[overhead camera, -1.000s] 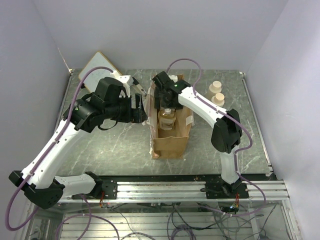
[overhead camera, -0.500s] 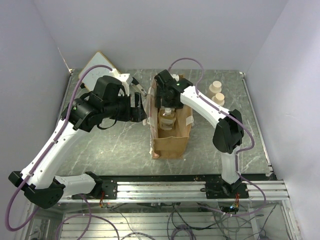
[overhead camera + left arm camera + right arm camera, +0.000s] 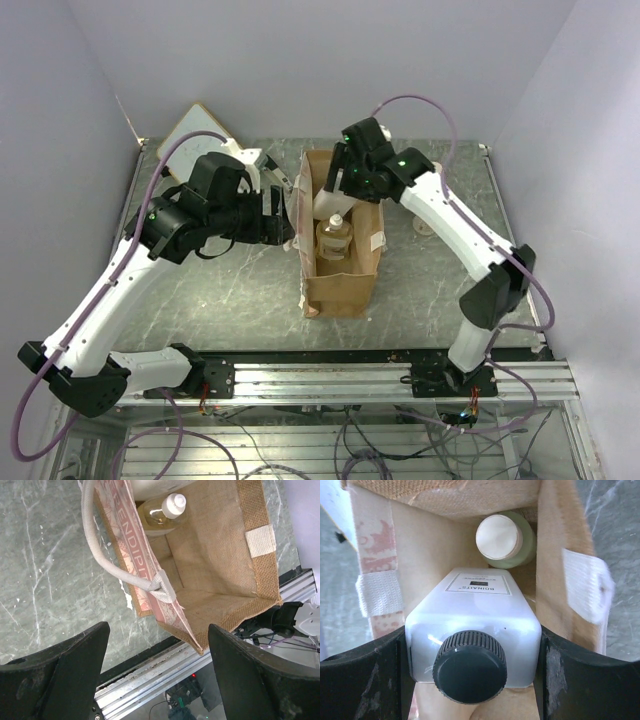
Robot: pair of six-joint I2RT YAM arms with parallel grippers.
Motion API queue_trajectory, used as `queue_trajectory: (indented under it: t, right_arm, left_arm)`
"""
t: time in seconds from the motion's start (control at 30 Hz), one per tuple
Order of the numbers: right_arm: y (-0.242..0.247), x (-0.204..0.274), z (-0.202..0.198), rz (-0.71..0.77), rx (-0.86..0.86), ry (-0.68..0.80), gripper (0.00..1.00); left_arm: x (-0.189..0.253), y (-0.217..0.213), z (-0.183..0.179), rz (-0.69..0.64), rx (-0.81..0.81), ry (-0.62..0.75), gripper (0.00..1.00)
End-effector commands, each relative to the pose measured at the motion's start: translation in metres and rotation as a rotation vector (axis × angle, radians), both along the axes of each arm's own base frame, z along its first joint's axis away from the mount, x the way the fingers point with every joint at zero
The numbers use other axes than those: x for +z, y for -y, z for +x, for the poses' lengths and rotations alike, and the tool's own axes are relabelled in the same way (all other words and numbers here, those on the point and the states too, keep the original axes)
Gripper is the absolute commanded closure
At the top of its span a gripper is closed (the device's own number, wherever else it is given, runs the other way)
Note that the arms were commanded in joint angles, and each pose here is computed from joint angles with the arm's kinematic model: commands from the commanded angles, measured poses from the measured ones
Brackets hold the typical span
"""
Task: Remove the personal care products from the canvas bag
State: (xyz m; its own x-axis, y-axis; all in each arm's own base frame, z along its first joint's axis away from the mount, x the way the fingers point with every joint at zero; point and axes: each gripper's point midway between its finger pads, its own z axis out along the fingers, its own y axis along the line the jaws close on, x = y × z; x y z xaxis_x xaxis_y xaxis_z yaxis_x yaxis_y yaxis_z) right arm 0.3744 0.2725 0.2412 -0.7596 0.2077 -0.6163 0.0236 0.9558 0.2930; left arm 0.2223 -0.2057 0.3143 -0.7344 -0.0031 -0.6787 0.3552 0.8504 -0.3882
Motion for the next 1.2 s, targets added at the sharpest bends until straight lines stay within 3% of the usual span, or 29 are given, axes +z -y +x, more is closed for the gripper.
queue_trajectory:
  t: [0.0,0.3,0.5,0.67,0.9,1.17]
  right_arm:
    - [-0.005,0.080,0.000,0.305,-0.016,0.150,0.82]
    - [0.030,0.148,-0.023,0.606,-0.054,0.234,0.87]
    - [0.089,0.191,-0.029,0.665,-0.151,0.356,0.92]
    - [0.146,0.199,-0.043,0.482,-0.274,0.447,1.00]
    - [0.207,0.178,-0.057,0.109,-0.376,0.472,1.00]
    - [0.220,0.104,-0.059,-0.136,-0.259,0.393,1.00]
  left_arm:
    - [0.002,0.006,-0.001,-0.038,-0.031,0.003,0.10]
    - [-0.008,0.015,-0.006,-0.069,-0.067,-0.025,0.10]
    - [-0.011,0.016,-0.009,-0.073,-0.086,-0.036,0.11]
    - [-0.010,0.013,-0.011,-0.065,-0.089,-0.030,0.11]
    - [-0.007,0.005,-0.010,-0.035,-0.070,-0.005,0.11]
    - [0.000,-0.002,0.005,0.018,-0.016,0.035,0.10]
